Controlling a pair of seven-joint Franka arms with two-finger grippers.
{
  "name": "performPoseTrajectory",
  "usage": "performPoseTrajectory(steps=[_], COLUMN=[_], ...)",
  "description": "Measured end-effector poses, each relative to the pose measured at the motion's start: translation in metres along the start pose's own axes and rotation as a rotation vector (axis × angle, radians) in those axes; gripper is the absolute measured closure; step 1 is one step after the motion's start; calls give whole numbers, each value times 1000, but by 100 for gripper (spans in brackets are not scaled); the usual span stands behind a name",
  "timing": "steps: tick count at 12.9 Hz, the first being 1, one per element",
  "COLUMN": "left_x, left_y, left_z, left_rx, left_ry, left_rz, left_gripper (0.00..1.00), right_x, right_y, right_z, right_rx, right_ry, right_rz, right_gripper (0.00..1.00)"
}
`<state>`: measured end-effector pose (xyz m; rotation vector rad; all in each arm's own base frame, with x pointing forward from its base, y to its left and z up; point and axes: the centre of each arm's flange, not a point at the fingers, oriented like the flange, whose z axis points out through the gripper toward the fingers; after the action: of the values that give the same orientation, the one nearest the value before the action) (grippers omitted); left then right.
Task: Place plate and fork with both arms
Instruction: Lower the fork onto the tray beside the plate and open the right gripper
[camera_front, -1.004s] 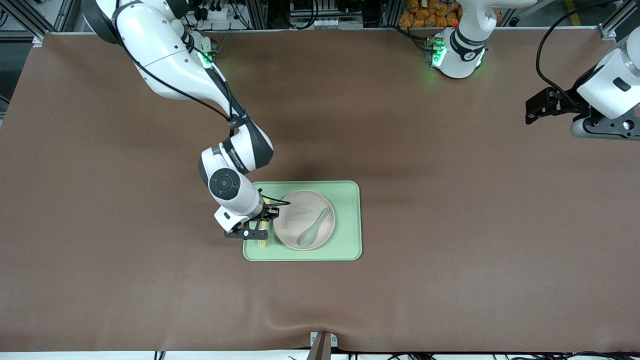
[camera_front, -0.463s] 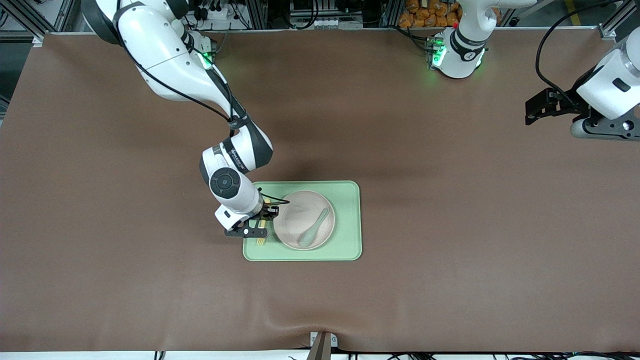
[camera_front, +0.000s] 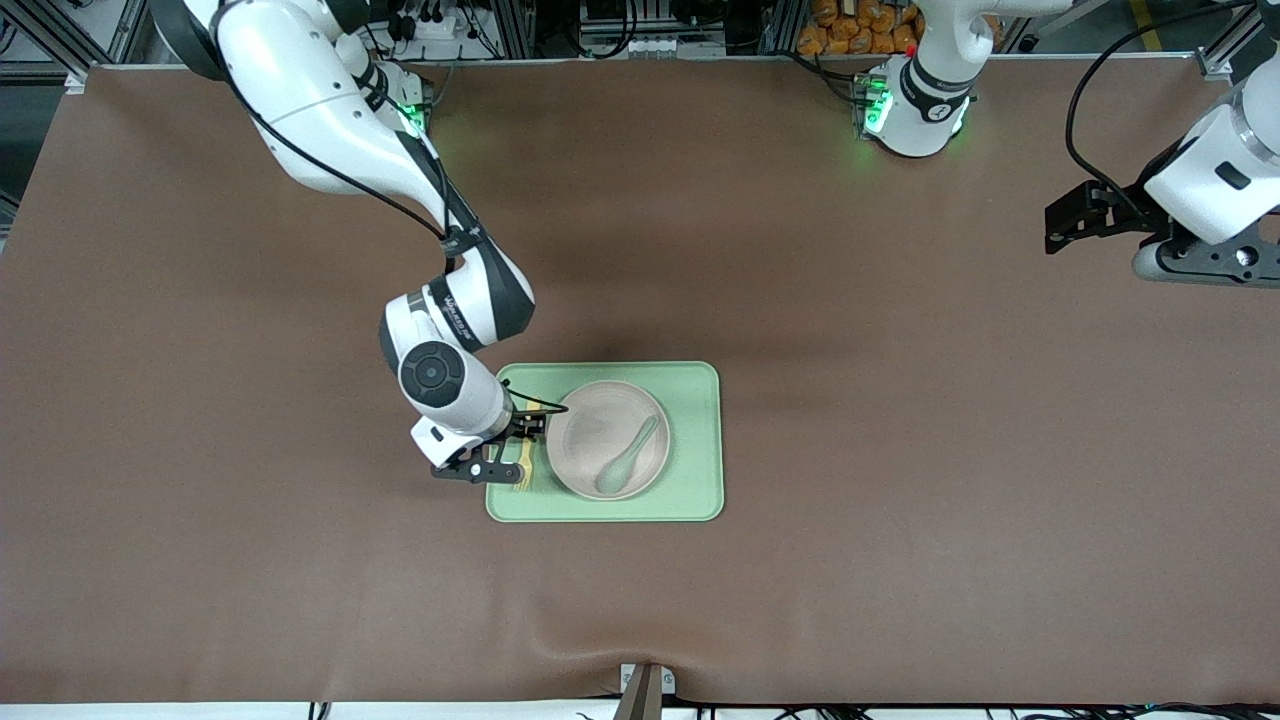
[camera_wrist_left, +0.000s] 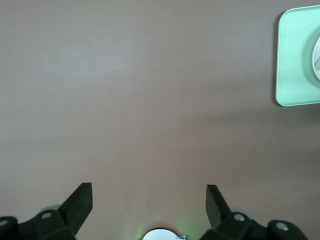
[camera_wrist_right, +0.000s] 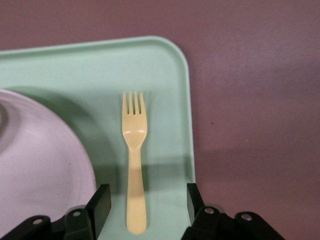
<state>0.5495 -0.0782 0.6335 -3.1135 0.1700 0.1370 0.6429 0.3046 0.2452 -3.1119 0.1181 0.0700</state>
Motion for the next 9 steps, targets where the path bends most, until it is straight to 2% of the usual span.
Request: performPoseTrajectory(steps=[2, 5, 9], left_x=[0, 0, 0], left_y=[0, -1, -3], left_z=[0, 0, 0], left_rx=[0, 0, 0], left_ry=[0, 0, 0], left_rz=[-1, -2, -6], left_gripper=[0, 0, 0], right_x=[3, 4, -2], right_y=[10, 27, 59], right_z=[-31, -73, -141], right_rx=[-3, -10, -20], right_ry=[-6, -21, -44], right_rz=[0, 21, 59], right_gripper=[29, 5, 0])
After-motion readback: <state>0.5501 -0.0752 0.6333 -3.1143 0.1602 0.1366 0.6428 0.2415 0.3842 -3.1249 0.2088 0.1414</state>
